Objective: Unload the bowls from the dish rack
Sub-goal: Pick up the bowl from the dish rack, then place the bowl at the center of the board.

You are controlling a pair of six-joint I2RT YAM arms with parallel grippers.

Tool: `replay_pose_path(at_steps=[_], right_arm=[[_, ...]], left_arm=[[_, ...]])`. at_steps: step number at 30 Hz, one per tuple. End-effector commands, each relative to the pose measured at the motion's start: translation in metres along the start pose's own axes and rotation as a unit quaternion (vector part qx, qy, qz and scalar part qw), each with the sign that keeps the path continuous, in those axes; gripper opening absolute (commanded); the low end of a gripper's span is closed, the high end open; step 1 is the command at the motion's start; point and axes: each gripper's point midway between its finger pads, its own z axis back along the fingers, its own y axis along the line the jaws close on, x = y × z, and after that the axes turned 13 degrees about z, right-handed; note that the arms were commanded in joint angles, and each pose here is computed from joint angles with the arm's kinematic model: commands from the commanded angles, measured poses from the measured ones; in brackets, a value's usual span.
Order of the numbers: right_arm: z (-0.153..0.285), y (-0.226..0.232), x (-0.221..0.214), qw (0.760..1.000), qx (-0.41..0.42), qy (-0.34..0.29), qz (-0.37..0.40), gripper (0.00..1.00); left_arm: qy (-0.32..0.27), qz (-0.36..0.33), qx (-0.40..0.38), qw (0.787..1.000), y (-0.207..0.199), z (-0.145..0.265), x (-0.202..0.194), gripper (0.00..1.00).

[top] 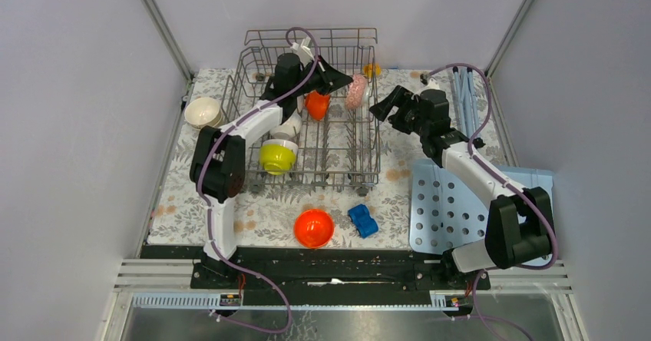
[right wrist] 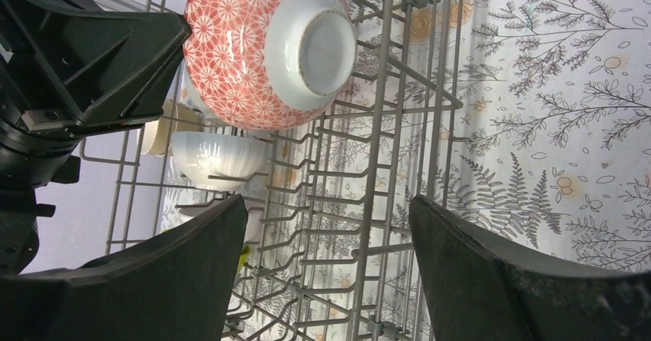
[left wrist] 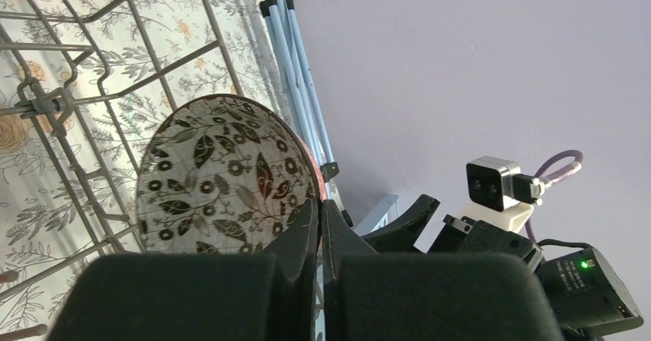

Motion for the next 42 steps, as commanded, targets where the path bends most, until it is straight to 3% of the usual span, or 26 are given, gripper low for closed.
replay_pose_path(at_steps=[1,19,28,42], right_arm=[[0.01,0.009,0.017,1.0,0.01,-0.022,-0.012,0.85],[0.026,0.038,0.039,0.997,0.06,-0.042,-0.023,0.87],[0.035,0.034,0.045,0.997,0.033,-0.051,-0.055,0.87],[0.038,0.034,0.05,0.995,0.001,-0.022,-0.096,0.88]], left_arm=[[-0.025,-0.058,-0.068,0.996,-0.069,0.017,0.007,0.0],[-0.034,-0.077,-0.068,0.994,-0.087,0.028,-0.002,0.0],[-0.036,-0.156,-0.031,0.987,-0.092,0.025,-0.013,0.0],[-0.048,-0.291,0.021,0.955,-0.09,0.022,-0.027,0.0]])
